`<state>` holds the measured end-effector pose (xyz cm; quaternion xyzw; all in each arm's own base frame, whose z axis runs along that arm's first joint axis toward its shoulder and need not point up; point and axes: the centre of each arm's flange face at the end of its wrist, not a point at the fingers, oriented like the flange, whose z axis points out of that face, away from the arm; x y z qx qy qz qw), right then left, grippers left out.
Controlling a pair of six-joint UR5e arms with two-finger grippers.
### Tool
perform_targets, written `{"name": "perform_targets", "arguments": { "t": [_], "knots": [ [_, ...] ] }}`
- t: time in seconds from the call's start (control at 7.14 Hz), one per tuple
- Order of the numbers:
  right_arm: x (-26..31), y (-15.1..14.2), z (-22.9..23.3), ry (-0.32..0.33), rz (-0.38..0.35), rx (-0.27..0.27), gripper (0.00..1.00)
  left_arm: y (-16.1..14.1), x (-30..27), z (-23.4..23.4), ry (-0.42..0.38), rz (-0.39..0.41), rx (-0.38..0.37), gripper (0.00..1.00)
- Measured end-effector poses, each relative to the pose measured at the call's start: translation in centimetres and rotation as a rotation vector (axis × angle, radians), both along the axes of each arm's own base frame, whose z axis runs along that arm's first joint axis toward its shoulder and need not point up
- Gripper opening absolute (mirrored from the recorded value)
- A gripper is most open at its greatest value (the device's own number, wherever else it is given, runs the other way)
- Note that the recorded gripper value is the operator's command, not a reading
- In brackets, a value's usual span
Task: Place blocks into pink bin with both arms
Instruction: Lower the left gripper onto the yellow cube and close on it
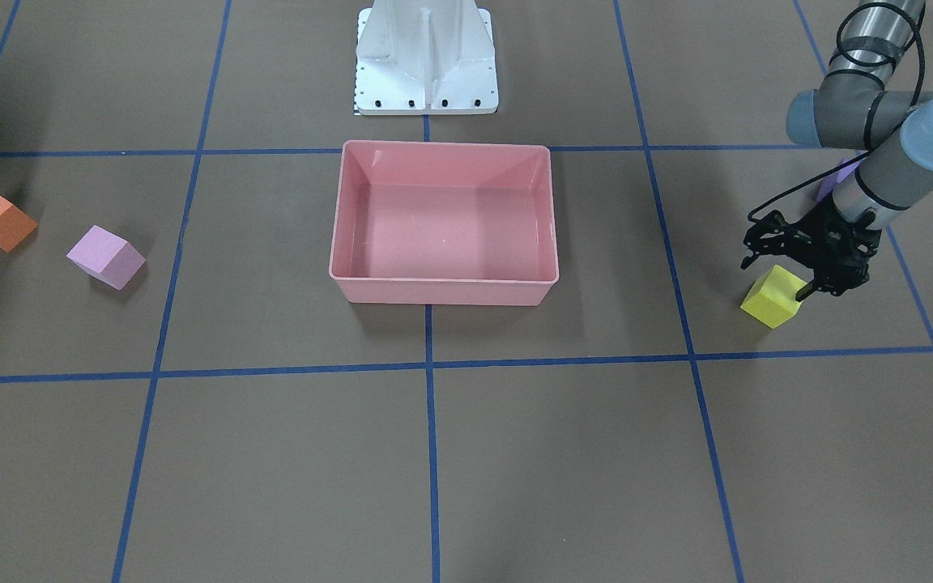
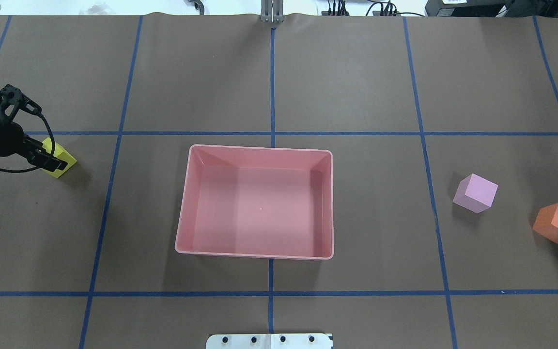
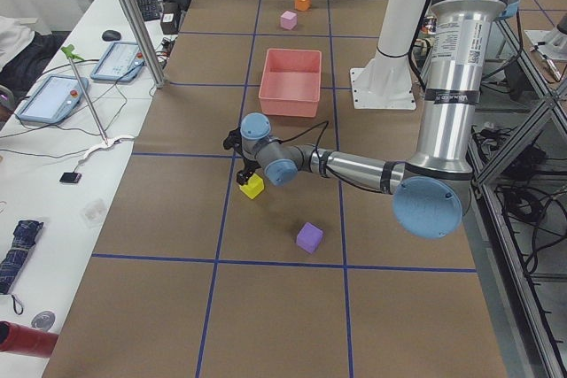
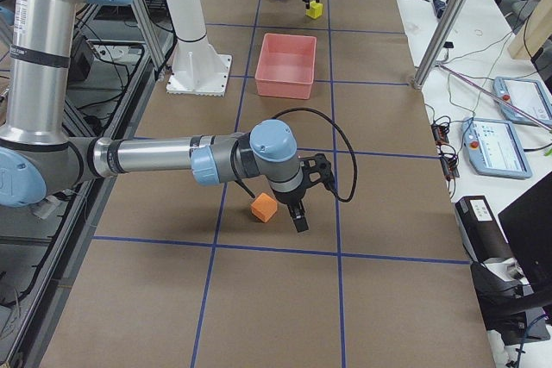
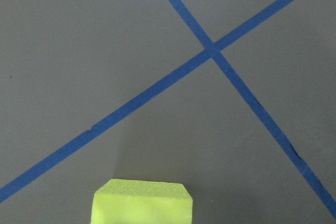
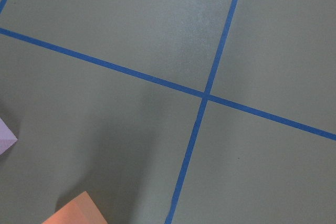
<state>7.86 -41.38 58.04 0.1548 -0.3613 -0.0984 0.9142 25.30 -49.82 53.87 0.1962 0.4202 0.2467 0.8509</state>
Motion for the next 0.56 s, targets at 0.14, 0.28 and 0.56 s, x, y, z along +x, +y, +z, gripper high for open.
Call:
{"name": "perform_targets", "arguments": {
  "t": [0.14, 0.28, 0.56],
  "knots": [
    [0.0, 0.0, 0.0, 0.0, 0.0, -0.001, 1.0, -0.01, -0.05, 0.04, -0.001, 0.0, 0.001, 1.0],
    [0.0, 0.0, 0.0, 0.0, 0.001, -0.001, 1.0, -0.02, -0.1, 0.02, -0.001, 0.0, 0.003, 1.0],
    [0.0, 0.0, 0.01, 0.0, 0.001, -0.001, 1.0, -0.4, -0.93, -0.23, 0.0, -0.015, 0.007, 1.0]
  ]
}}
